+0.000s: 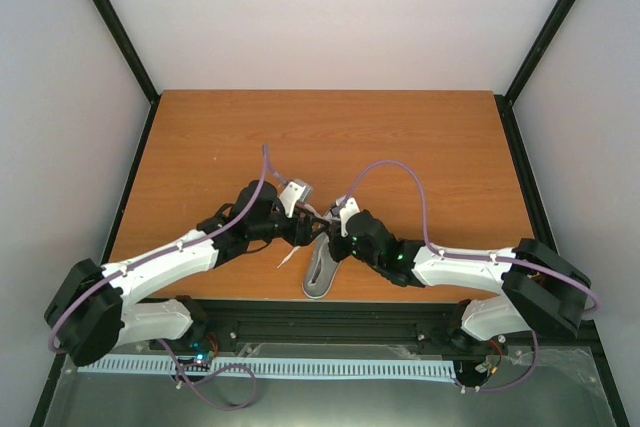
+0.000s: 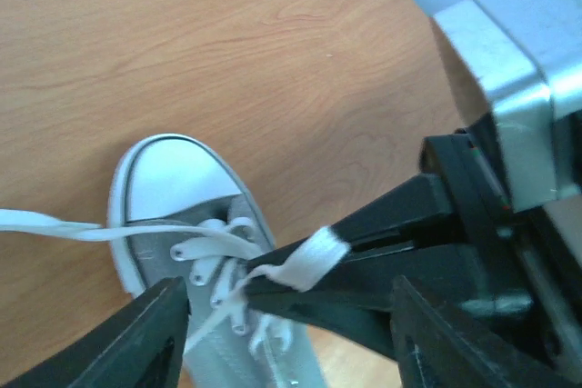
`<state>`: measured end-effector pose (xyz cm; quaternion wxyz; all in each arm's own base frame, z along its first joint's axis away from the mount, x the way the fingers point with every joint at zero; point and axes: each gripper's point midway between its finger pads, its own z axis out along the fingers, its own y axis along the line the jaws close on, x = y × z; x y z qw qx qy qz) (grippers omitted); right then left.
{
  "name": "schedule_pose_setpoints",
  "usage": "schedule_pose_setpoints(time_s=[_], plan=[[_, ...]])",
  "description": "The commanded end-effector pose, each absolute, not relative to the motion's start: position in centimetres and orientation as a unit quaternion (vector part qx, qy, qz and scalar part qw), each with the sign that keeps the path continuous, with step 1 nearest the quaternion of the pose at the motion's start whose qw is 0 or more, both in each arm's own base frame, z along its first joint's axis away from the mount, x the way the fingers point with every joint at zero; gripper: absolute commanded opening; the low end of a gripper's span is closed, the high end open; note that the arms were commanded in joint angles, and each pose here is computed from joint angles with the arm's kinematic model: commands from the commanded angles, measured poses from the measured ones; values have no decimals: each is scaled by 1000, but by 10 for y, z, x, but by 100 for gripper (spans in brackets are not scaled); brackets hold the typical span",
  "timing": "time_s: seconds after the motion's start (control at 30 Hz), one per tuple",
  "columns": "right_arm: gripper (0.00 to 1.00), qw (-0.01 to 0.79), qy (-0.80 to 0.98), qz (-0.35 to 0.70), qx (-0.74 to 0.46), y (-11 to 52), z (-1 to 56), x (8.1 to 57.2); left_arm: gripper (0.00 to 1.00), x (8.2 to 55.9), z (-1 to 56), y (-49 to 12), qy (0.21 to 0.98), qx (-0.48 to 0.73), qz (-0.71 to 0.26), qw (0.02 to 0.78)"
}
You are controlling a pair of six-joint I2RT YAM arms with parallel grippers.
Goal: Tie the shoes
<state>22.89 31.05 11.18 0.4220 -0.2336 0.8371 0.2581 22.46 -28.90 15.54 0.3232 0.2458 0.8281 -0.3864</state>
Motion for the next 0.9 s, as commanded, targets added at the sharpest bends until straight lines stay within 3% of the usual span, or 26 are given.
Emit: schedule_pose_setpoints(time_s=[0.0, 0.17, 0.27, 0.43, 0.87], plan=[[3, 445, 831, 266, -202, 304, 125, 233, 69, 245, 175, -270, 852, 189, -329, 361], [3, 438, 834, 266, -203, 300, 120, 229, 71, 274, 159, -243, 885, 111, -283, 353], [3, 435, 834, 270, -205, 300, 118, 227, 67, 292, 130, -228, 909, 77, -250, 324], [3, 429, 834, 274, -211, 303, 114, 225, 63, 310, 93, -238, 931, 85, -218, 282], [3, 428, 830, 283, -219, 310, 117, 225, 63, 339, 57, -265, 938, 89, -219, 254]])
